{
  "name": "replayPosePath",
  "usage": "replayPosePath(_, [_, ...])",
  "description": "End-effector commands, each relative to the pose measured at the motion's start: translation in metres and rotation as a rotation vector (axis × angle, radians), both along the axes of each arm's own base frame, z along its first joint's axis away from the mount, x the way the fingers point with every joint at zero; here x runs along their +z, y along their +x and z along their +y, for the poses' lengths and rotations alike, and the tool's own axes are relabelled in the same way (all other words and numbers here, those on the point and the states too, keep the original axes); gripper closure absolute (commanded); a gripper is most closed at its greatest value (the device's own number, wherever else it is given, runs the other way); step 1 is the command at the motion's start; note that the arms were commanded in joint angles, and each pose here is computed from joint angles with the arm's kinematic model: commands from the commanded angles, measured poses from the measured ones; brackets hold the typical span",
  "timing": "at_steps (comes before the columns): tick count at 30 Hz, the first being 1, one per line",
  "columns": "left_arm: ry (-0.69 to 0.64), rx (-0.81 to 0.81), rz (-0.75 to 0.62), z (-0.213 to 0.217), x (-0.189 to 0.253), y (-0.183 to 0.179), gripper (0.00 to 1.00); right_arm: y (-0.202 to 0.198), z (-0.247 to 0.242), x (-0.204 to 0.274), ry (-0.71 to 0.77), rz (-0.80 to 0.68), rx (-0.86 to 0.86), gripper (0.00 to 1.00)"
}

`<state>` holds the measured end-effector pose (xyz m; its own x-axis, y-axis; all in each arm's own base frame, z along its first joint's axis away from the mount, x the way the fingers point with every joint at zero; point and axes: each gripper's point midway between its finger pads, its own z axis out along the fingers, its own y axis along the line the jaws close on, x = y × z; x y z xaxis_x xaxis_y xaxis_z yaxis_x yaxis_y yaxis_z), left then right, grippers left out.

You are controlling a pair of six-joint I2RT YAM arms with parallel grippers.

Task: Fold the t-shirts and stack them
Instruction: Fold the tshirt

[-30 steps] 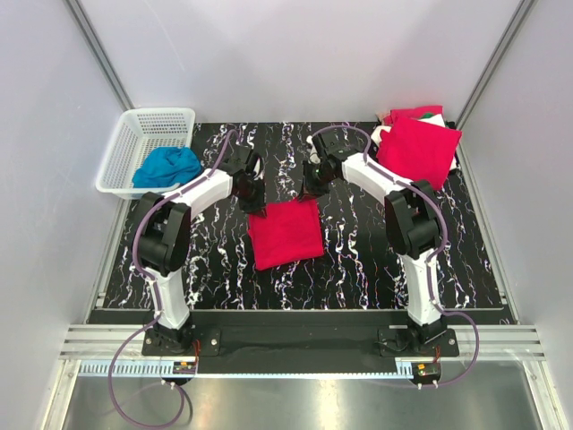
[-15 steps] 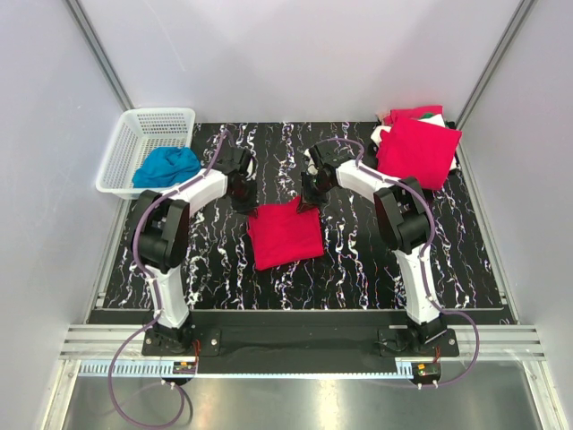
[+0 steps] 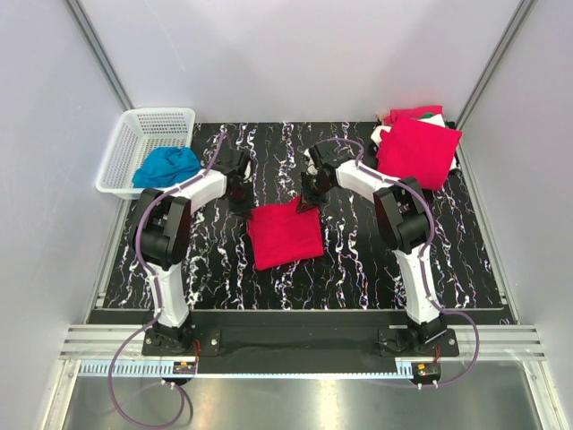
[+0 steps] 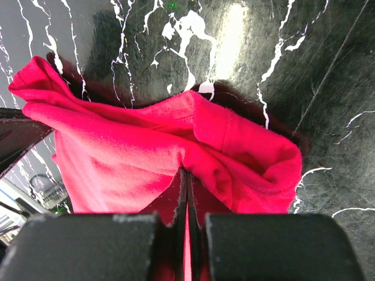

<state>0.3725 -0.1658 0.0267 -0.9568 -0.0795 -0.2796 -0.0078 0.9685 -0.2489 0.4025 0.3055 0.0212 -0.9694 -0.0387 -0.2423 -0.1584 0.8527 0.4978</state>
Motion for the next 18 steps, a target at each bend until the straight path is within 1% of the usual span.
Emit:
replayPosePath(1, [0.046,0.023,-0.023,0.013,0.002,0.006,1.00,0.003,-0.016,-0.014,-0.084,-0.020,-0.030,1.00])
replayPosePath(3, [0.055,0.028,-0.028,0.016,0.005,0.006,1.00,0.004,-0.017,-0.009,-0.085,-0.030,-0.034,1.00])
replayPosePath(4, [0.056,0.032,-0.031,0.017,0.007,0.006,1.00,0.006,-0.019,-0.004,-0.086,-0.041,-0.037,0.98])
replayPosePath(5, [0.058,0.037,-0.033,0.019,0.011,0.006,1.00,0.005,-0.021,-0.001,-0.090,-0.041,-0.037,0.94])
replayPosePath(6, [0.067,0.046,-0.034,0.021,0.015,0.006,1.00,0.007,-0.024,0.003,-0.091,-0.049,-0.041,0.94])
replayPosePath(8, [0.051,0.055,-0.068,0.023,0.032,0.008,1.00,0.007,-0.026,0.025,-0.083,-0.081,-0.045,0.93])
replayPosePath(9, [0.039,0.057,-0.084,0.021,0.041,0.009,0.98,0.010,-0.029,0.035,-0.085,-0.107,-0.051,0.90])
replayPosePath(10, [0.027,0.058,-0.099,0.020,0.050,0.009,0.94,0.011,-0.030,0.061,-0.065,-0.154,-0.056,0.88])
replayPosePath(11, [0.003,0.059,-0.135,0.018,0.068,0.011,0.90,0.009,-0.032,0.074,-0.062,-0.166,-0.059,0.86])
replayPosePath(12, [-0.039,0.048,-0.131,0.012,0.077,0.006,0.85,0.009,-0.033,0.086,-0.051,-0.184,-0.069,0.82])
replayPosePath(13, [-0.066,0.045,-0.137,0.008,0.084,0.004,0.85,0.007,-0.032,0.110,-0.024,-0.220,-0.072,0.82])
replayPosePath(15, [-0.147,0.038,-0.139,-0.004,0.101,-0.005,0.83,-0.002,-0.033,0.138,0.012,-0.234,-0.073,0.81])
replayPosePath(18, [-0.205,-0.006,-0.145,-0.020,0.116,-0.021,0.83,-0.014,-0.034,0.159,0.038,-0.244,-0.073,0.80])
